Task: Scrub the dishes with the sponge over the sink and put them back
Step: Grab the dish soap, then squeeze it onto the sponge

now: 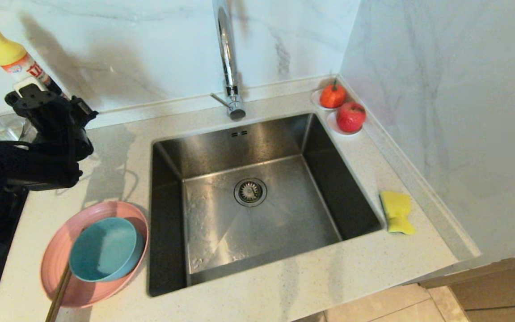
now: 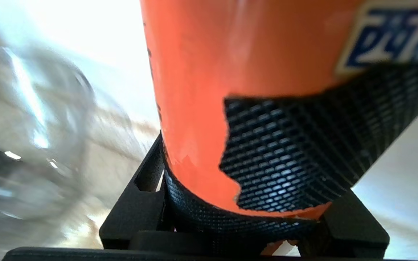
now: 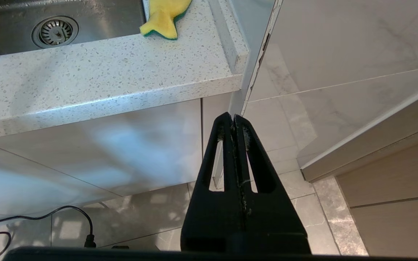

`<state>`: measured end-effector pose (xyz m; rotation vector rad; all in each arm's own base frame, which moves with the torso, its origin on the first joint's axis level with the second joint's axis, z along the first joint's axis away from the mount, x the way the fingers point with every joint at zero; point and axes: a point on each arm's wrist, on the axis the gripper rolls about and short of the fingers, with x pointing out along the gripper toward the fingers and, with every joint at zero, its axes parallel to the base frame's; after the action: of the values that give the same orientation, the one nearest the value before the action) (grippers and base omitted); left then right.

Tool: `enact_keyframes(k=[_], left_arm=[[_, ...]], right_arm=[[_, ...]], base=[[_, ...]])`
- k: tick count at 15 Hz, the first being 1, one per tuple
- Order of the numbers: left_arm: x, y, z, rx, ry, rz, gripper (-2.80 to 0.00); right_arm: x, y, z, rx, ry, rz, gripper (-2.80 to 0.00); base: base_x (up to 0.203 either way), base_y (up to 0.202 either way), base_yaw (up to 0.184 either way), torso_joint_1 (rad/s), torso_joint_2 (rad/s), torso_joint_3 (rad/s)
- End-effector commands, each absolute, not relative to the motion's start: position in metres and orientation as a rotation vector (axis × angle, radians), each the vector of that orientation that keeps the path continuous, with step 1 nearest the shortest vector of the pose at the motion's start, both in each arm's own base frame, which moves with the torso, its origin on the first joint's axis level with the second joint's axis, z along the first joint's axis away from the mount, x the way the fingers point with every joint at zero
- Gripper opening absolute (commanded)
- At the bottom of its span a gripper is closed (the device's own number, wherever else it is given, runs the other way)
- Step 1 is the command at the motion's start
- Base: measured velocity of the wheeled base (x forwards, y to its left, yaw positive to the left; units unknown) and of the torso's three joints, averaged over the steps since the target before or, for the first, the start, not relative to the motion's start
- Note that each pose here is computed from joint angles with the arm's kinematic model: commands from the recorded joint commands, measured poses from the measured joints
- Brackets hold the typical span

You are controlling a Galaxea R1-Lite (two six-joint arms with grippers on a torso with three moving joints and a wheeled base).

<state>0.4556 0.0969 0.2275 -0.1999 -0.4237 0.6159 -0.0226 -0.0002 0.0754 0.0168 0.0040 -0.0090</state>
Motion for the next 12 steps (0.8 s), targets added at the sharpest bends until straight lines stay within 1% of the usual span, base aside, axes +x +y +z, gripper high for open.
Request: enact_keyframes(k=[1,4,8,10,12], left_arm=[[0.406,0.080,0.287,-0.219,-0.516,0.591,-2.80],[0.350,0.054,0.328,-0.226,-0.508,0.545,-2.80],[0.277,0.025,0.369,-0.175,-0.379,0.474,-2.80],[0.243,0.002,0.383,-0.112,-0.335,0.372,-2.80],[0.211,-0.020,0.391,0.002,-0.286,0.209,-2.80]], right_arm=[[-0.023,0.000,0.075,0.017,0.005,-0.009,-2.80],[-0.023,0.000,0.075,0.017,0.005,-0.009,-2.80],[-0.023,0.000,0.075,0.017,0.005,-0.009,-2.80],[-0.023,0.000,0.076,0.017,0.003,-0.009,-2.80],[-0.023,0.000,0.075,0.017,0.005,-0.009,-2.80]], base=[[0.000,0.000,0.000,0.000,0.00,0.000],[0.000,0.000,0.000,0.000,0.00,0.000],[0.000,0.000,0.000,0.000,0.00,0.000],[0.000,0.000,0.000,0.000,0.00,0.000],[0.000,0.000,0.000,0.000,0.00,0.000]])
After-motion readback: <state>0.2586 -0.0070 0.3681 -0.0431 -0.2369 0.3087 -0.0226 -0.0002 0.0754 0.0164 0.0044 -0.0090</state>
